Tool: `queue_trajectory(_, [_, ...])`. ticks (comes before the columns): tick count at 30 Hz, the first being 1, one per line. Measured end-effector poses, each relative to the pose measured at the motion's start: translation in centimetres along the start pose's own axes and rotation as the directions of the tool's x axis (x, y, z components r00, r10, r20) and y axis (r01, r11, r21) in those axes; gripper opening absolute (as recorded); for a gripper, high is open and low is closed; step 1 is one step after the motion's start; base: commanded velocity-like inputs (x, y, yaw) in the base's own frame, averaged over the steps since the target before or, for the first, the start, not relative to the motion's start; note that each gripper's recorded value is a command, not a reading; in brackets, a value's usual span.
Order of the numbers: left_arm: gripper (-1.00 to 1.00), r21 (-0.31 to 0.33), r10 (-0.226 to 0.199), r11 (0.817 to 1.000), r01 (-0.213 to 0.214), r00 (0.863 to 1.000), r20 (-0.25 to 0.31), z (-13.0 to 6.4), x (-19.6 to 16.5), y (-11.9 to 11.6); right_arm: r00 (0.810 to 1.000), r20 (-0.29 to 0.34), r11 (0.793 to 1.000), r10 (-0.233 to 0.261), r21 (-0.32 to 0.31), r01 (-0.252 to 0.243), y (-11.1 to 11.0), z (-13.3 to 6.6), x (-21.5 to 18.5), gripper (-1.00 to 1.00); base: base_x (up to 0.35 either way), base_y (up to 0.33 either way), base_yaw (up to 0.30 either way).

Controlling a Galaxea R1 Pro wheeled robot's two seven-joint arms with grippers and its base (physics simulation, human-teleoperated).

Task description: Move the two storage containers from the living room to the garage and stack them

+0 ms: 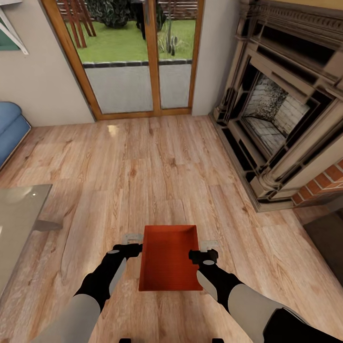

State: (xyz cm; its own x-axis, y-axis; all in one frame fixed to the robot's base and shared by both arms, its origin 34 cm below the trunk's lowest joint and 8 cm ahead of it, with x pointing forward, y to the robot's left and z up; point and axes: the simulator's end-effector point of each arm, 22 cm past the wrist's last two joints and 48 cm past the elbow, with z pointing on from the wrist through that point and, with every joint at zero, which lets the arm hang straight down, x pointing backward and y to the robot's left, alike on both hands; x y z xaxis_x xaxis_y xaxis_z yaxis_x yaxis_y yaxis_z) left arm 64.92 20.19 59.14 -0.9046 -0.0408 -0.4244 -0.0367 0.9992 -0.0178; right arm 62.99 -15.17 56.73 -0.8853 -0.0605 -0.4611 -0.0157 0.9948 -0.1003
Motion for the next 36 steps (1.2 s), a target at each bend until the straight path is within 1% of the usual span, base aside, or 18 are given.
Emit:
queue_trajectory(7, [1.00, 0.006, 0.000, 1.000, 0.000, 1.000, -0.003, 0.8, 0.4, -0.1, 1.000, -0.006, 1.000, -0.002, 0.007, 0.002, -0.3, 0.9, 0.6, 1.00, 0.000, 0.000, 0.000])
queue_trajectory(8, [1.00, 0.006, 0.000, 1.000, 0.000, 1.000, -0.004, 0.9, 0.4, -0.2, 1.000, -0.007, 1.000, -0.003, 0.011, 0.003, -0.5, 1.0, 0.6, 1.00, 0.000, 0.000, 0.000])
queue_trajectory(12, [1.00, 0.006, 0.000, 1.000, 0.000, 1.000, -0.005, 1.4, 0.6, -0.2, 1.000, -0.009, 0.999, -0.010, 0.038, 0.010, -2.6, 1.9, 1.0, 1.00, 0.000, 0.000, 0.000])
queue_trajectory(14, [1.00, 0.006, 0.001, 1.000, -0.001, 1.000, -0.005, 1.7, 0.6, -0.2, 1.000, -0.009, 0.999, -0.011, 0.042, 0.011, -2.9, 2.2, 1.1, 1.00, 0.000, 0.000, 0.000])
queue_trajectory(20, [1.00, 0.007, 0.002, 1.000, -0.002, 1.000, -0.006, 2.4, 0.9, -0.2, 1.000, -0.011, 0.999, -0.013, 0.040, 0.014, -2.8, 2.9, 1.5, 1.00, 0.000, 0.000, 0.000])
queue_trajectory(21, [1.00, 0.007, 0.001, 1.000, -0.001, 1.000, -0.006, 2.5, 1.0, -0.2, 1.000, -0.018, 0.999, -0.016, 0.039, 0.017, -2.7, 3.0, 1.7, 1.00, 0.000, 0.000, 0.000])
queue_trajectory(22, [1.00, 0.007, 0.001, 1.000, -0.001, 1.000, -0.007, 2.6, 1.0, -0.2, 0.999, -0.043, 0.999, -0.023, 0.037, 0.025, -2.6, 3.1, 2.2, 1.00, 0.000, 0.000, 0.000])
queue_trajectory(25, [1.00, 0.006, 0.001, 1.000, -0.001, 1.000, -0.006, 3.0, 1.1, -0.2, 0.998, -0.063, 0.999, -0.030, 0.031, 0.032, -2.2, 3.4, 2.8, 1.00, 0.000, 0.000, 0.000])
queue_trajectory(31, [1.00, 0.005, 0.002, 1.000, -0.002, 1.000, -0.002, 3.8, 1.3, -0.1, 0.997, -0.065, 0.999, -0.032, 0.024, 0.034, -1.8, 4.1, 3.1, 1.00, 0.000, 0.000, 0.000])
queue_trajectory(36, [1.00, 0.004, 0.000, 1.000, 0.000, 1.000, 0.000, 3.8, 1.2, -0.1, 0.997, -0.064, 0.999, -0.033, 0.022, 0.034, -1.7, 4.1, 3.1, 1.00, 0.000, 0.000, 0.000])
